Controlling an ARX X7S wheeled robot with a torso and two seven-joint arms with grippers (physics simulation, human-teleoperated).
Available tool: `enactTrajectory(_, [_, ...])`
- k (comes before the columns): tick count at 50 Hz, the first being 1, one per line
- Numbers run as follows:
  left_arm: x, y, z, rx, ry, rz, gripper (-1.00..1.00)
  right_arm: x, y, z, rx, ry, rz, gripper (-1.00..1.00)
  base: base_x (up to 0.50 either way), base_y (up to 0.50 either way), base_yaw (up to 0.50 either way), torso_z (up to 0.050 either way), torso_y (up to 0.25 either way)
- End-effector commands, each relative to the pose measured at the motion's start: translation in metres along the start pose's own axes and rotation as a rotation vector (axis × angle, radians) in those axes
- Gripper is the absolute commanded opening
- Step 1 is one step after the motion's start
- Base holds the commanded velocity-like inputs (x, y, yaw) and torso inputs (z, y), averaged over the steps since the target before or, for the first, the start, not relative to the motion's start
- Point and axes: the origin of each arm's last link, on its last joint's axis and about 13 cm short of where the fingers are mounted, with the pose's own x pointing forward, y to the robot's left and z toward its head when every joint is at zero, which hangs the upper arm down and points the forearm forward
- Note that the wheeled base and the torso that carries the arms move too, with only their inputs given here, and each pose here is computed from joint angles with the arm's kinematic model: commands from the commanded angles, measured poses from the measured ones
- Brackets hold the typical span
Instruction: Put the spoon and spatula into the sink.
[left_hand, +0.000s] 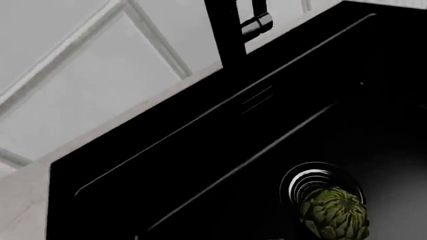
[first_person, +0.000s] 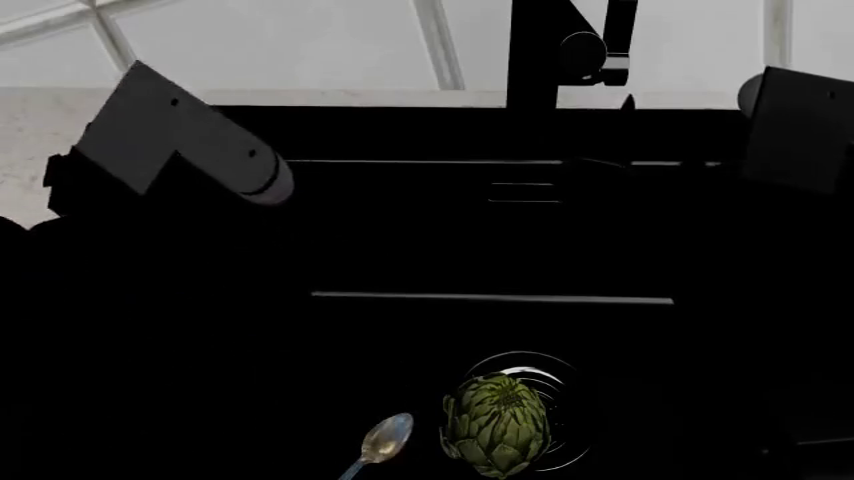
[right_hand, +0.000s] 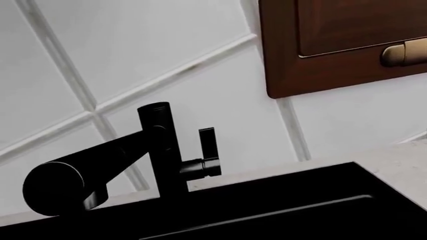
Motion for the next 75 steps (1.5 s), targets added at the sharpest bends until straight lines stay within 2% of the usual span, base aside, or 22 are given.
enactTrajectory(1, [-0.04, 0.001, -0.004, -0.015, -0.06, 0.135, 1.0, 0.0, -0.002, -0.001, 0.003, 0.001, -0.003, 1.0, 0.0, 0.0, 0.0, 0.0, 0.0])
enactTrajectory(6, [-0.057, 0.006, -0.006, 0.008, -0.051, 0.241, 1.0, 0.0, -0.003, -0.003, 0.003, 0.005, -0.007, 1.0, 0.0, 0.0, 0.0, 0.0, 0.0])
enactTrajectory(8, [-0.061, 0.007, -0.006, -0.003, -0.051, 0.26, 1.0, 0.0, -0.003, -0.004, 0.002, 0.007, -0.008, 1.0, 0.0, 0.0, 0.0, 0.0, 0.0])
enactTrajectory(15, [-0.076, 0.011, -0.019, -0.065, -0.039, 0.426, 1.0, 0.002, -0.002, -0.005, 0.002, 0.011, -0.005, 1.0, 0.0, 0.0, 0.0, 0.0, 0.0])
enactTrajectory(17, [-0.078, 0.013, -0.022, -0.067, -0.028, 0.523, 1.0, 0.002, -0.002, -0.005, -0.001, 0.011, -0.004, 1.0, 0.0, 0.0, 0.0, 0.0, 0.0])
enactTrajectory(20, [-0.082, 0.015, -0.026, -0.088, -0.002, 0.587, 1.0, 0.003, -0.002, -0.006, -0.002, 0.012, -0.005, 1.0, 0.0, 0.0, 0.0, 0.0, 0.0])
enactTrajectory(23, [-0.085, 0.016, -0.031, -0.139, 0.009, 0.611, 1.0, 0.003, -0.003, -0.009, -0.001, 0.017, -0.008, 1.0, 0.0, 0.0, 0.0, 0.0, 0.0])
enactTrajectory(25, [-0.089, 0.016, -0.032, -0.135, 0.021, 0.61, 1.0, 0.004, -0.003, -0.01, -0.001, 0.019, -0.007, 1.0, 0.0, 0.0, 0.0, 0.0, 0.0])
enactTrajectory(27, [-0.094, 0.019, -0.034, -0.133, 0.047, 0.656, 1.0, 0.005, -0.003, -0.011, 0.0, 0.022, -0.004, 1.0, 0.0, 0.0, 0.0, 0.0, 0.0])
enactTrajectory(28, [-0.098, 0.02, -0.035, -0.162, 0.06, 0.642, 1.0, 0.005, -0.003, -0.011, -0.001, 0.022, -0.006, 1.0, 0.0, 0.0, 0.0, 0.0, 0.0])
enactTrajectory(31, [-0.104, 0.021, -0.037, -0.174, 0.086, 0.661, 1.0, 0.006, -0.004, -0.011, -0.001, 0.024, -0.007, 1.0, 0.0, 0.0, 0.0, 0.0, 0.0])
enactTrajectory(33, [-0.109, 0.025, -0.037, -0.219, 0.08, 0.685, 1.0, 0.006, -0.003, -0.014, 0.003, 0.028, -0.005, 1.0, 0.0, 0.0, 0.0, 0.0, 0.0])
enactTrajectory(43, [-0.112, 0.034, -0.048, -0.331, 0.113, 0.73, 1.0, 0.007, -0.003, -0.016, 0.005, 0.034, 0.0, 1.0, 0.0, 0.0, 0.0, 0.0, 0.0])
enactTrajectory(49, [-0.111, 0.042, -0.055, -0.442, 0.113, 0.738, 1.0, 0.007, -0.004, -0.017, 0.007, 0.036, -0.003, 1.0, 0.0, 0.0, 0.0, 0.0, 0.0])
enactTrajectory(55, [-0.112, 0.048, -0.057, -0.58, 0.061, 0.698, 1.0, 0.008, -0.004, -0.018, 0.009, 0.038, -0.004, 1.0, 0.0, 0.0, 0.0, 0.0, 0.0])
enactTrajectory(63, [-0.111, 0.056, -0.063, -0.588, 0.087, 0.722, 1.0, 0.007, -0.004, -0.018, 0.009, 0.036, -0.006, 1.0, 0.0, 0.0, 0.0, 0.0, 0.0])
enactTrajectory(75, [-0.116, 0.063, -0.061, -0.494, 0.121, 0.817, 1.0, 0.007, -0.004, -0.018, 0.012, 0.036, -0.004, 1.0, 0.0, 0.0, 0.0, 0.0, 0.0])
